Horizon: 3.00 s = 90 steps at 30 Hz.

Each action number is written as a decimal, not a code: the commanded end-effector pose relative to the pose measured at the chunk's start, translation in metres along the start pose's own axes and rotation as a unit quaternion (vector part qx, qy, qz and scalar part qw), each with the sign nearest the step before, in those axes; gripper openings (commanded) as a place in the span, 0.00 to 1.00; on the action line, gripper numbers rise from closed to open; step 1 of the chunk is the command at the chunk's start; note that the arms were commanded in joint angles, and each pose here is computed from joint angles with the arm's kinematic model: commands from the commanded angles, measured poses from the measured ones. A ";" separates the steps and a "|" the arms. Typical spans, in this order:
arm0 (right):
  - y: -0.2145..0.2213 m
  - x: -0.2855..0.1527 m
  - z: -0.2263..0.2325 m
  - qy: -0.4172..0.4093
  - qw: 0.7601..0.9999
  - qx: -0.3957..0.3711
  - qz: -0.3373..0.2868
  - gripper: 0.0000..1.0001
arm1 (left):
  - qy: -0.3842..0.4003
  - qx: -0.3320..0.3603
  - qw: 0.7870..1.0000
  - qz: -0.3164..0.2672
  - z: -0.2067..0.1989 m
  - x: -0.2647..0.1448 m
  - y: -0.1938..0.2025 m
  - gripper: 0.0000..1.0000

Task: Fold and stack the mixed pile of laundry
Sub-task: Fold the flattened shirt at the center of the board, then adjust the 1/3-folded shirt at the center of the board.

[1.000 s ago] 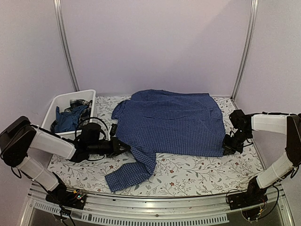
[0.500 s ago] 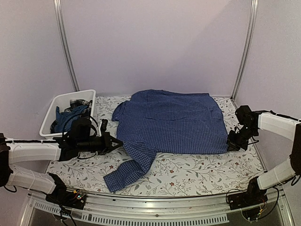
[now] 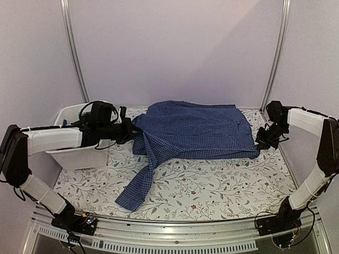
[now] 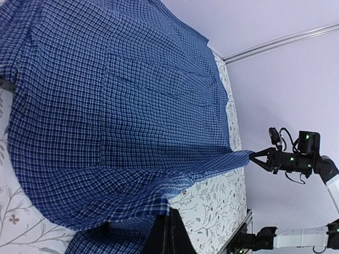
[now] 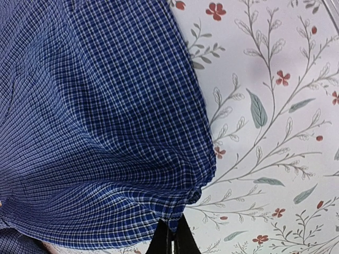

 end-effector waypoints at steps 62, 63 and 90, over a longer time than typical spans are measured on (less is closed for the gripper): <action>-0.017 0.037 0.003 -0.136 0.989 -0.023 0.048 0.62 | -0.151 0.274 0.929 0.197 0.021 0.134 -0.060 0.84; -0.018 0.040 0.003 -0.134 0.990 -0.021 0.048 0.61 | -0.155 0.257 0.932 0.202 0.024 0.131 -0.055 0.83; -0.031 0.096 -0.012 -0.068 0.997 -0.021 0.038 0.33 | -0.251 0.029 0.957 0.140 0.101 0.051 -0.012 0.59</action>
Point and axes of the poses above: each gripper's point midway between its finger pads, its own x axis out along the fingers, its own z axis along the line the jaws close on, y = z × x, the point moved 7 cm from there along -x, back along the fingers, and after that the axes turned 11 degrees about x, right-handed, at the moved point
